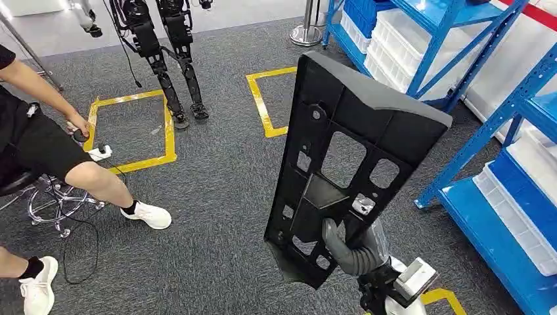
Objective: Take the parts from the cabinet and place them on the table.
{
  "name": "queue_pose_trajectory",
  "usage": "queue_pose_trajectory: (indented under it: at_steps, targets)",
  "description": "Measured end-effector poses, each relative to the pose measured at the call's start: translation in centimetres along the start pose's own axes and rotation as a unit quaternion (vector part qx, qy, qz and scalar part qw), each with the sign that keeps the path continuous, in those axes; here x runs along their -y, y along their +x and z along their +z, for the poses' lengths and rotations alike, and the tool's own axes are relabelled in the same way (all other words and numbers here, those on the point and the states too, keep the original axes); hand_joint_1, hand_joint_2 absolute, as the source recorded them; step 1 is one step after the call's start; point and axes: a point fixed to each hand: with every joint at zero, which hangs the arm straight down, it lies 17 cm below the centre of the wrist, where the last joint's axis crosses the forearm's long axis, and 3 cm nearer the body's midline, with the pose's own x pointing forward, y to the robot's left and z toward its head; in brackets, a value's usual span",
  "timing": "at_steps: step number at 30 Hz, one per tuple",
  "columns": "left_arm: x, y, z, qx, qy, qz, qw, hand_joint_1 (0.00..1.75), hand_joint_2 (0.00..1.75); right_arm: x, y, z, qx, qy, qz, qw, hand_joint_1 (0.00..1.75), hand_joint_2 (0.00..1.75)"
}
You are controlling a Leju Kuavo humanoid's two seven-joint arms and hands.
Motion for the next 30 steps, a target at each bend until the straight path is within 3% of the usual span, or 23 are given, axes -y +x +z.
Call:
queue_pose_trajectory:
  at_steps: [30]
  targets:
    - [-0.9,0.5,-0.3,0.012,0.032,-0.016,0.999,0.00,1.75,-0.4,-1.1,0.5,-0.015,0.003,-0.001,1.000,1.75,1.75]
